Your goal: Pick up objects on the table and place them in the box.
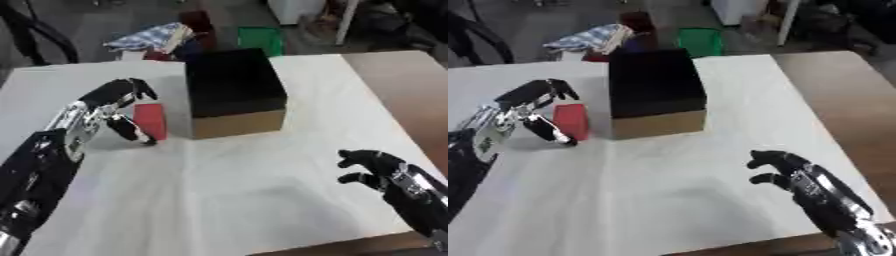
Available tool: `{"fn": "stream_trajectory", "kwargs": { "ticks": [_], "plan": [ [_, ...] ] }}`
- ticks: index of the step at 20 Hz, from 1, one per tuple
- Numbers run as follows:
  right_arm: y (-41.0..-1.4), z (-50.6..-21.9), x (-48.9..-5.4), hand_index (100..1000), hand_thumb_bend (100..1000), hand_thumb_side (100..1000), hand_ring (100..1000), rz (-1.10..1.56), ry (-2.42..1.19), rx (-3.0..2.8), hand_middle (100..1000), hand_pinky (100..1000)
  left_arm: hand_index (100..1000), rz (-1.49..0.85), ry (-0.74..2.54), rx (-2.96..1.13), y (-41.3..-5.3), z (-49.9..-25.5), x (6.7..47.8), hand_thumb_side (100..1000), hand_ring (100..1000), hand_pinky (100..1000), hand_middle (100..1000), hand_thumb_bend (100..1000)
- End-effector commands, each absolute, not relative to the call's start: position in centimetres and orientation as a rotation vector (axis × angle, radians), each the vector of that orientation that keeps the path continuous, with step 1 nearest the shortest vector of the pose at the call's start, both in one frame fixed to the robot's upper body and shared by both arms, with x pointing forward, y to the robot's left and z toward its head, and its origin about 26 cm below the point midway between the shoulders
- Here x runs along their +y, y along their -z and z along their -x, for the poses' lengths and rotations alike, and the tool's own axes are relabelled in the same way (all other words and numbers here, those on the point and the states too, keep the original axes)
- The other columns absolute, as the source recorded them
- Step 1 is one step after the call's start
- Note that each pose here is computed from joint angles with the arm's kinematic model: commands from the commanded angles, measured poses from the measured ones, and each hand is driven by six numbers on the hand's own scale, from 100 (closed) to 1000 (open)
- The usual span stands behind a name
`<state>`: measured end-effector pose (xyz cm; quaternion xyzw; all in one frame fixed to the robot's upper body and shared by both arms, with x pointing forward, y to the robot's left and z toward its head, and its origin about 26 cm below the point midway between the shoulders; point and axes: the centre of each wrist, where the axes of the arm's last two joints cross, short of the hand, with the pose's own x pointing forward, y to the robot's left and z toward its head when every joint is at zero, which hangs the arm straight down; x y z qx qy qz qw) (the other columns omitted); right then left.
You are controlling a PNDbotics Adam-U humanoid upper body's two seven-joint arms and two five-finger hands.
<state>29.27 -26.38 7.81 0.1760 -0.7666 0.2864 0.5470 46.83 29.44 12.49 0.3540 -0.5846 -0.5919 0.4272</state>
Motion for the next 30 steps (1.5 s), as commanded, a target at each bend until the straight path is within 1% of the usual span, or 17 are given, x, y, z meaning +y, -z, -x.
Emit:
{"fn": "stream_trajectory", "kwargs": {
  "ticks": [1,5,11,12,13,16,18,20,23,24,25,26,27,28,30],
  "plan": [
    [-8.4,-29.4,-26.4,818,100,810,1000,-0.42,-0.687,-1.833,709,757,607,-0.922,1.455,-1.486,-14.1,-47.1,29.9,238,602,696,445,759],
    [-8.3,-29.4,-26.5,818,100,810,1000,-0.419,-0.687,-1.832,709,756,563,-0.937,1.41,-1.548,-15.5,-47.0,30.1,225,581,686,383,737],
    [-8.3,-29.4,-26.5,818,100,810,1000,-0.416,-0.688,-1.831,709,756,561,-0.957,1.379,-1.69,-20.0,-46.6,29.8,191,580,685,381,720],
    [-8.3,-29.4,-26.5,818,100,808,1000,-0.416,-0.689,-1.83,709,756,560,-0.963,1.369,-1.717,-20.9,-46.5,29.7,285,578,684,379,596],
    [-8.3,-29.4,-26.5,818,100,810,1000,-0.416,-0.69,-1.83,709,756,558,-0.967,1.353,-1.745,-21.7,-46.4,29.6,166,577,682,377,715],
    [-8.3,-29.4,-26.5,818,100,813,1000,-0.421,-0.696,-1.825,709,756,564,-0.969,1.266,-1.833,-23.6,-46.4,29.0,111,578,672,385,704],
    [-8.3,-29.4,-26.4,818,100,813,1000,-0.426,-0.705,-1.823,709,756,570,-0.957,1.192,-1.884,-24.3,-46.6,28.5,100,580,668,395,698],
    [-8.4,-29.5,-26.2,818,100,814,1000,-0.434,-0.715,-1.823,709,756,570,-0.939,1.119,-1.914,-24.4,-47.0,28.2,100,577,662,397,677],
    [-8.5,-29.5,-25.9,818,100,818,1000,-0.449,-0.73,-1.823,709,756,578,-0.929,1.034,-1.923,-23.9,-47.9,27.8,100,576,659,402,669],
    [-8.5,-29.6,-25.8,818,100,820,1000,-0.453,-0.735,-1.822,709,756,598,-0.929,1.016,-1.923,-23.6,-48.1,27.7,100,581,660,424,669],
    [-8.5,-29.6,-25.7,818,100,820,1000,-0.456,-0.739,-1.822,709,756,600,-0.931,1.0,-1.924,-23.2,-48.4,27.5,100,581,660,426,669],
    [-8.6,-29.6,-25.7,818,100,821,1000,-0.458,-0.743,-1.823,709,756,621,-0.931,0.99,-1.929,-22.9,-48.6,27.3,100,586,661,452,669],
    [-8.6,-29.6,-25.6,818,100,820,1000,-0.462,-0.746,-1.824,709,756,636,-0.93,0.983,-1.938,-22.6,-48.8,27.0,100,590,662,465,782],
    [-8.7,-29.7,-25.5,818,100,821,1000,-0.465,-0.75,-1.825,709,756,645,-0.93,0.979,-1.949,-22.4,-49.0,26.7,100,592,663,472,674],
    [-8.8,-29.8,-25.3,818,100,821,1000,-0.471,-0.757,-1.827,709,756,662,-0.926,0.98,-1.972,-21.9,-49.2,26.0,100,598,665,485,681]
  ]
}}
